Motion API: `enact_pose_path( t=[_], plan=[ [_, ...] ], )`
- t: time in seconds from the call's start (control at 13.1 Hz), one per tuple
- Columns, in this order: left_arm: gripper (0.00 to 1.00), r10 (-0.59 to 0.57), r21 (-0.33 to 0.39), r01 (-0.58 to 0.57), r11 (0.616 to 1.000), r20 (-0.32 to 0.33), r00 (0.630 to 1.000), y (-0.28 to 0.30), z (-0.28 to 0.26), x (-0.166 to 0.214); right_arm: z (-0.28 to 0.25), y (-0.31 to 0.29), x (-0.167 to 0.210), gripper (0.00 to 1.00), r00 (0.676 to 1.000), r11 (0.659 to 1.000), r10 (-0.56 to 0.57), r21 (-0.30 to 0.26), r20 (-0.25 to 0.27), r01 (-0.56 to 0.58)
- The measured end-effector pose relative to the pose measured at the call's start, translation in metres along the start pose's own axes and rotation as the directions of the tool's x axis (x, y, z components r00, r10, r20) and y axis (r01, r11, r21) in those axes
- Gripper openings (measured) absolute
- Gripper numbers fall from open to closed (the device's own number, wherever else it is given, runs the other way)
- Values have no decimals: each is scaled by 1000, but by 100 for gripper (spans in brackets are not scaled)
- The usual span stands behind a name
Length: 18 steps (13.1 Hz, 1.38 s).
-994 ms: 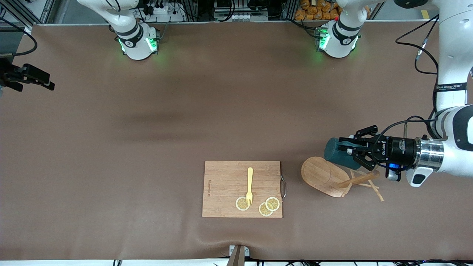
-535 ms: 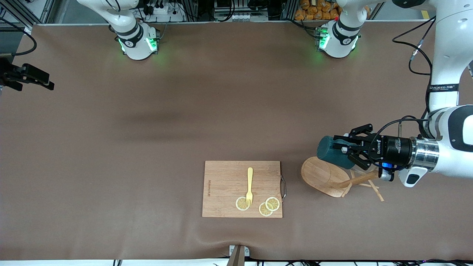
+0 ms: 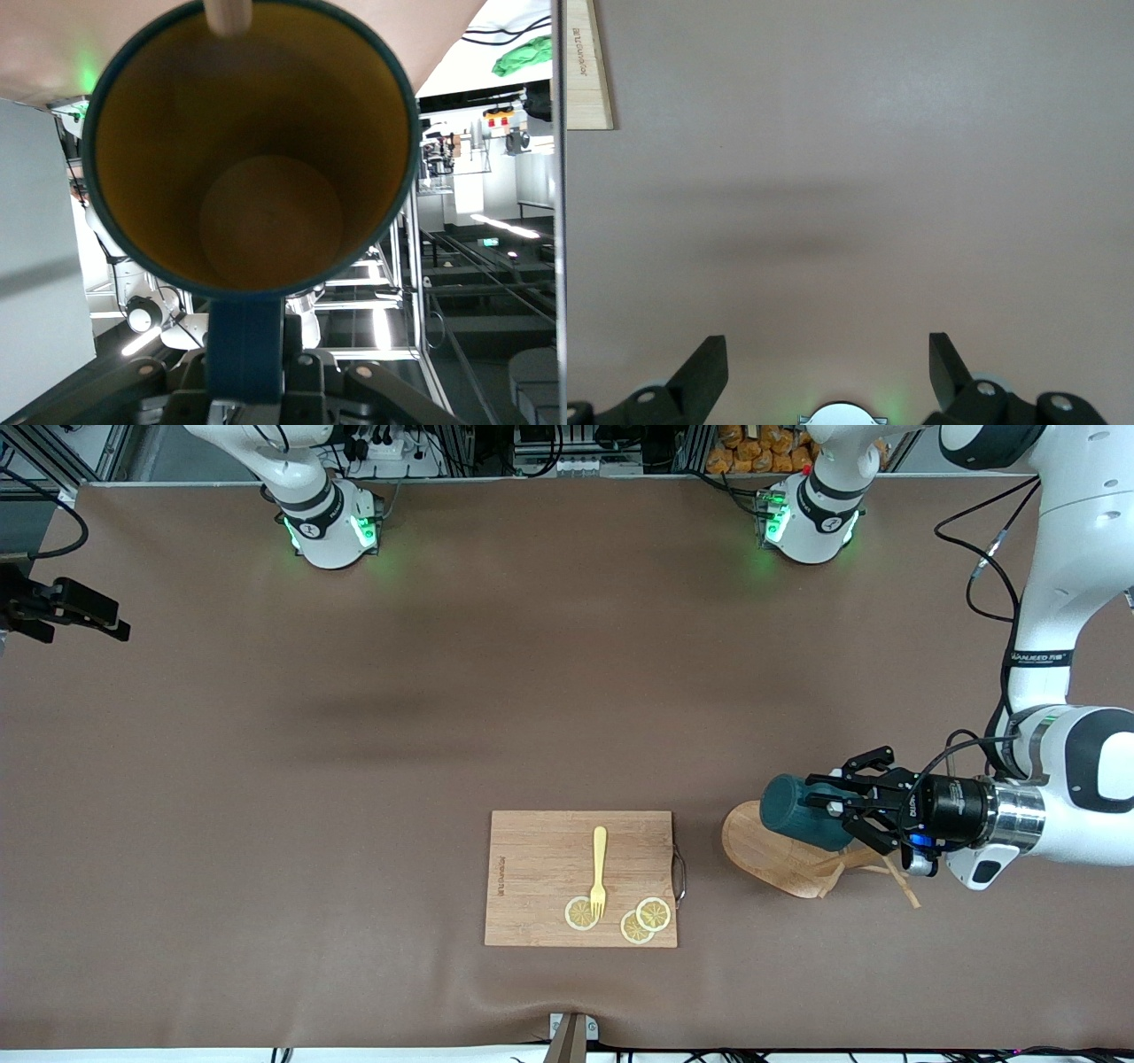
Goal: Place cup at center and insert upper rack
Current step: 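Hang the mug onto a peg of the wooden mug tree with the left gripper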
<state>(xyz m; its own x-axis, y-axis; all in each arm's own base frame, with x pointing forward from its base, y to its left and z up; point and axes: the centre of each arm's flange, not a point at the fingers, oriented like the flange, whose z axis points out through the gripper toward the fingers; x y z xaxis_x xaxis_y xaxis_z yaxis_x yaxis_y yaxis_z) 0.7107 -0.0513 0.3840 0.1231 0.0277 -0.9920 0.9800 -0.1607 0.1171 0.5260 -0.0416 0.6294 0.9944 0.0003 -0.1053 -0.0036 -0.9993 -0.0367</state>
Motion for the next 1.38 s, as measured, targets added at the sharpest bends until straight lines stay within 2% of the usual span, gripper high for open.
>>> enact_pose_path(
  t=[0.31, 0.99, 1.38],
  plan=[
    [21, -7, -38, 7, 999, 11, 1000, -2, -23, 10, 0, 0, 0, 100, 1000, 1000, 0, 0, 0, 0],
    [21, -6, -66, 8, 998, 22, 1000, -6, -41, 36, 0, 0, 0, 100, 1000, 1000, 1, 0, 0, -1],
    [21, -5, -69, 7, 998, 24, 1000, -6, -43, 37, 0, 0, 0, 100, 1000, 1000, 2, 0, 0, -2]
  ],
)
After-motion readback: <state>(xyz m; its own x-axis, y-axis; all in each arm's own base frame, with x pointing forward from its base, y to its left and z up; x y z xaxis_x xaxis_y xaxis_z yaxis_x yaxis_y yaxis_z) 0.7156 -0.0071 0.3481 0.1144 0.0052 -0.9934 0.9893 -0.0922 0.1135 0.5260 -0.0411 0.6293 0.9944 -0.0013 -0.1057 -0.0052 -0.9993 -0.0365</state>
